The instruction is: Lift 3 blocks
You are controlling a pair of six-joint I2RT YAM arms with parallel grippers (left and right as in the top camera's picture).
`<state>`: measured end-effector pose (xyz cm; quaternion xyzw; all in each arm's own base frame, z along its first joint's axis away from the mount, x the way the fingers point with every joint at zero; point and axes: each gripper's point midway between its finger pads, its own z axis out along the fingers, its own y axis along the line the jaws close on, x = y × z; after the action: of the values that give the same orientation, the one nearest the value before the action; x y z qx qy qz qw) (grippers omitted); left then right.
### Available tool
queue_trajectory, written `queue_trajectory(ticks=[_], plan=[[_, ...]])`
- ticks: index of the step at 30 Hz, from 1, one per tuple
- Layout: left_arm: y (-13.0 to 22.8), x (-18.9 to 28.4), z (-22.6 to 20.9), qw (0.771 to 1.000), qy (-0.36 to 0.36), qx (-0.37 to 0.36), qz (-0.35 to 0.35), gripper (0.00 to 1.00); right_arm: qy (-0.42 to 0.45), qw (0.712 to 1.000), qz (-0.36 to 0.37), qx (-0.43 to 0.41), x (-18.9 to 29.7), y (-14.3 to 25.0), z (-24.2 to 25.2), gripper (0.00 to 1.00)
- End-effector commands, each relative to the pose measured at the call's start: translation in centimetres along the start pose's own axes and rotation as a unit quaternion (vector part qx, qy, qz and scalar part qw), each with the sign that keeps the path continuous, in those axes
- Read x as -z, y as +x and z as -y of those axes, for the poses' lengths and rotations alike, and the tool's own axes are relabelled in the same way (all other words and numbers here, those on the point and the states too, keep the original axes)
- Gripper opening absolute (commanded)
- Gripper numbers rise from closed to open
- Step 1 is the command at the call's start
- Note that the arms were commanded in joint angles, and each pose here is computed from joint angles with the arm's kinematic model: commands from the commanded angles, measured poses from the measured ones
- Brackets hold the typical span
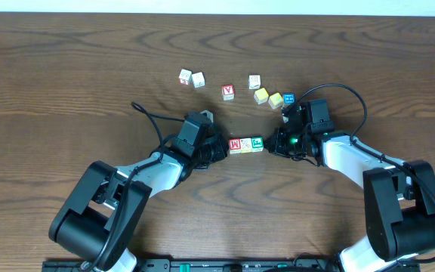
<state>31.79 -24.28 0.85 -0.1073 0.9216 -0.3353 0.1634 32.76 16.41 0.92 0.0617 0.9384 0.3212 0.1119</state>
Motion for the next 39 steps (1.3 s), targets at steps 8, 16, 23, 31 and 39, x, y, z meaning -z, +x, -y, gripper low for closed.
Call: queue_trajectory(ticks=[8, 16, 23, 31, 39], plan=[[0.3, 0.6, 1.3, 0.999, 0.022, -0.025, -0.009, 0.07, -0.042, 0.999, -0.023, 0.014, -0.1, 0.9, -1.6, 0.01], [0.1, 1.5, 2.3, 0.999, 0.034, -0.041, -0.003, 0.07, -0.051, 0.998, -0.021, 0.018, 0.2, 0.8, -2.1, 0.01], [-0.1, 2.2, 2.7, 0.998, 0.036, -0.054, 0.001, 0.07, -0.058, 0.998, -0.007, 0.032, 1.1, 0.3, -3.0, 0.01], [-0.1, 2.3, 2.7, 0.998, 0.036, -0.054, 0.001, 0.07, -0.067, 0.997, -0.01, 0.033, 1.2, 0.4, -3.3, 0.01], [-0.2, 2.9, 3.3, 0.998, 0.041, -0.057, 0.006, 0.07, -0.076, 0.996, -0.01, 0.036, 1.5, 0.4, -3.8, 0.01]])
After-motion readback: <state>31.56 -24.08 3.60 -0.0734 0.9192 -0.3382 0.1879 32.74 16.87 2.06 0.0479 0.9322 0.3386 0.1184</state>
